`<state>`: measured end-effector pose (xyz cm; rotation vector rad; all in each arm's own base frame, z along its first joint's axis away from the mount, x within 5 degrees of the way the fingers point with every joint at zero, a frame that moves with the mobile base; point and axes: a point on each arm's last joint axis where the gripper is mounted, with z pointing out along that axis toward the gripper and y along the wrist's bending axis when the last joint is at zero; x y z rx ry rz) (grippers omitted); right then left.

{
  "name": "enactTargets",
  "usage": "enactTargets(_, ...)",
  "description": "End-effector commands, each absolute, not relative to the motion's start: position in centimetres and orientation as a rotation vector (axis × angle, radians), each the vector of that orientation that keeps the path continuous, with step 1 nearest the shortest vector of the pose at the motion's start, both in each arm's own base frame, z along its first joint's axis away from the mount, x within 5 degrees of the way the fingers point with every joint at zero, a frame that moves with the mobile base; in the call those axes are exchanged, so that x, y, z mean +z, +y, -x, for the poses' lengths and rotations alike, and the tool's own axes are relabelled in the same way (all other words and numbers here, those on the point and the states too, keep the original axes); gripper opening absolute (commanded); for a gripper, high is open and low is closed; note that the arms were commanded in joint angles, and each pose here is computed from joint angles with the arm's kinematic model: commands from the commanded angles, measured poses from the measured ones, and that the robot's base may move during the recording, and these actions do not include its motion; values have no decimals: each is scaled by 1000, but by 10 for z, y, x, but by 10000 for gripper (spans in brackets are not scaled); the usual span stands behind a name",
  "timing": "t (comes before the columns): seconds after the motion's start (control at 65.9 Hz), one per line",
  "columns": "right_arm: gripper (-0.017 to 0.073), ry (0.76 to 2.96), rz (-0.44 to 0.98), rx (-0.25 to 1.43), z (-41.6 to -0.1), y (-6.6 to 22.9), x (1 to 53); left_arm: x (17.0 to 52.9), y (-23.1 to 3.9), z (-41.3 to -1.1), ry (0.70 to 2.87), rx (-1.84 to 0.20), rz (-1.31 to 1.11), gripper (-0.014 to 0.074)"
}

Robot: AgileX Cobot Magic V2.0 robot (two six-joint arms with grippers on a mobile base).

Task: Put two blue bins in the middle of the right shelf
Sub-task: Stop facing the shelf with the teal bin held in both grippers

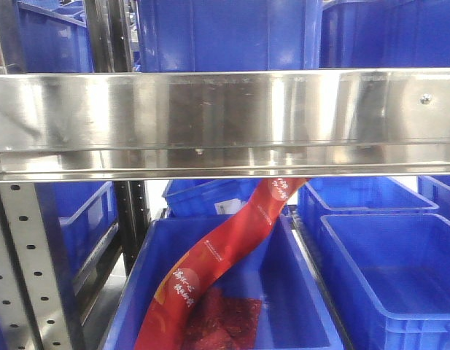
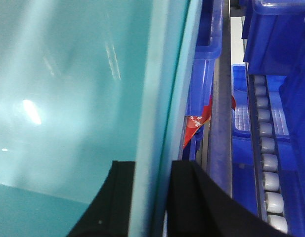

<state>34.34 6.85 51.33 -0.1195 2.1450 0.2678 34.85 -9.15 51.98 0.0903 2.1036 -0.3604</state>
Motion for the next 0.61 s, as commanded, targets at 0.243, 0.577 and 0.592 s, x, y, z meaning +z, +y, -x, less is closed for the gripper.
enactTargets(0.243, -166, 2006, 152, 338, -337, 75, 532, 538, -100, -342, 1977, -483, -113, -111)
enactTargets(0.577, -167, 2068, 139, 332, -356, 78, 512, 513, -103, -353, 2119, -465, -115, -111)
enactTargets(0.592, -167, 2079, 135, 327, -359, 78, 507, 510, -104, -355, 2130, -460, -114, -111)
